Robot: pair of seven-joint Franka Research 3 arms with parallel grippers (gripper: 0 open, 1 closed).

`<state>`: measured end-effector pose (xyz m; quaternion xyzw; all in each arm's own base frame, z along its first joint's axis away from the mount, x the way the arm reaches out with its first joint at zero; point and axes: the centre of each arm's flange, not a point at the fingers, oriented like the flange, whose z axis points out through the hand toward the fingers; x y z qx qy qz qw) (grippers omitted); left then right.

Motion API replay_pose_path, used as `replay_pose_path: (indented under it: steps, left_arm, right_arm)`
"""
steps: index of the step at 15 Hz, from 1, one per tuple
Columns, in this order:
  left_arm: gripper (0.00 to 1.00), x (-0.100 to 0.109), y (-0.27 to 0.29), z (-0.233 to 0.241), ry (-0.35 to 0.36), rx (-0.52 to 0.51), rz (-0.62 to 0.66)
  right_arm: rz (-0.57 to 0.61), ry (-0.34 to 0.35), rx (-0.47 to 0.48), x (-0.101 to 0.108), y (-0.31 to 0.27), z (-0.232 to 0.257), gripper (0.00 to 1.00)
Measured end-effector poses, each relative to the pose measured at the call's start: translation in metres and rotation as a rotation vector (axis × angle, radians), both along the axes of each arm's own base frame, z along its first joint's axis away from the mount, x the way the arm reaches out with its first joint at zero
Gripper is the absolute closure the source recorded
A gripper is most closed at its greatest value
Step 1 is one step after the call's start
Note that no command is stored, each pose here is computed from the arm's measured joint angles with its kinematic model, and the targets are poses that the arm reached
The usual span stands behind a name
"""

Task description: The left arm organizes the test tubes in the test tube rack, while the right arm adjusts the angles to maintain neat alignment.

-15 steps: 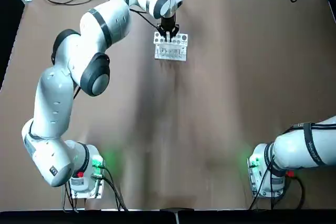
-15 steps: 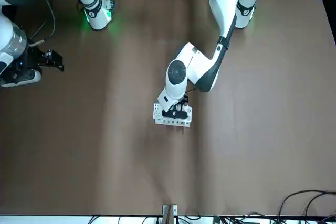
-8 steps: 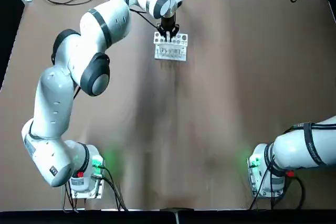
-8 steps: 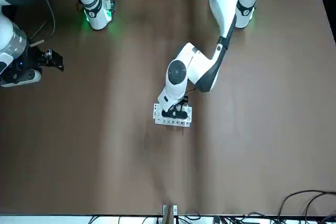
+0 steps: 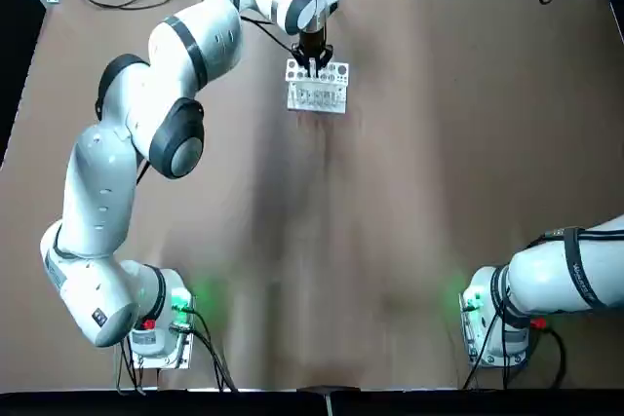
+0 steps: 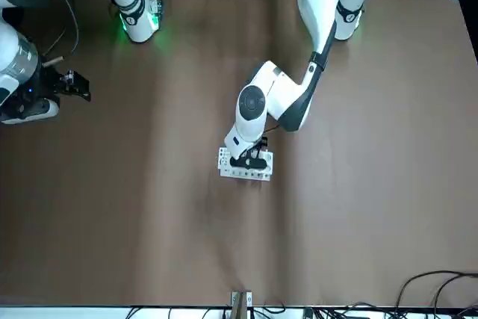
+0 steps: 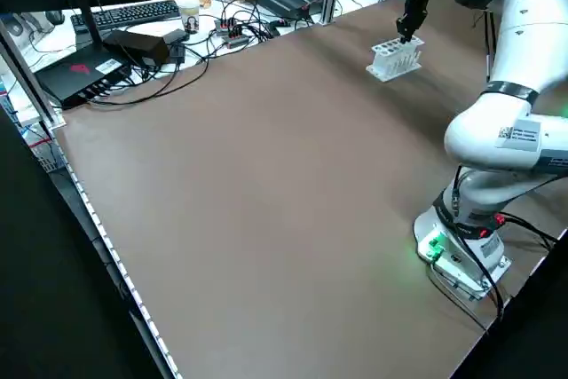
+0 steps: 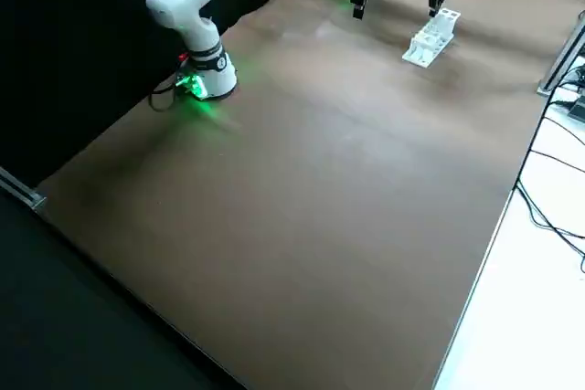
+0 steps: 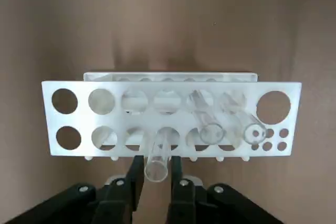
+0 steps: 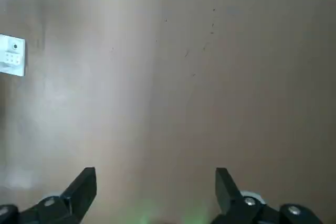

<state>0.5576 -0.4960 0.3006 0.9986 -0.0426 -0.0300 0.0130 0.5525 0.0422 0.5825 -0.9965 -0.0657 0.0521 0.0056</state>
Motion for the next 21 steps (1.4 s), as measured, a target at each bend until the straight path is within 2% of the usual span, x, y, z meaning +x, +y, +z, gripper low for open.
replay_pose_path:
  steps: [21]
  left_arm:
    - [0.74, 0.0028, -0.0017, 0.0025, -0.023, -0.018, 0.0]
  right_arm:
    - [0.001, 0.0, 0.0, 0.0, 0.0003, 0.0, 0.0]
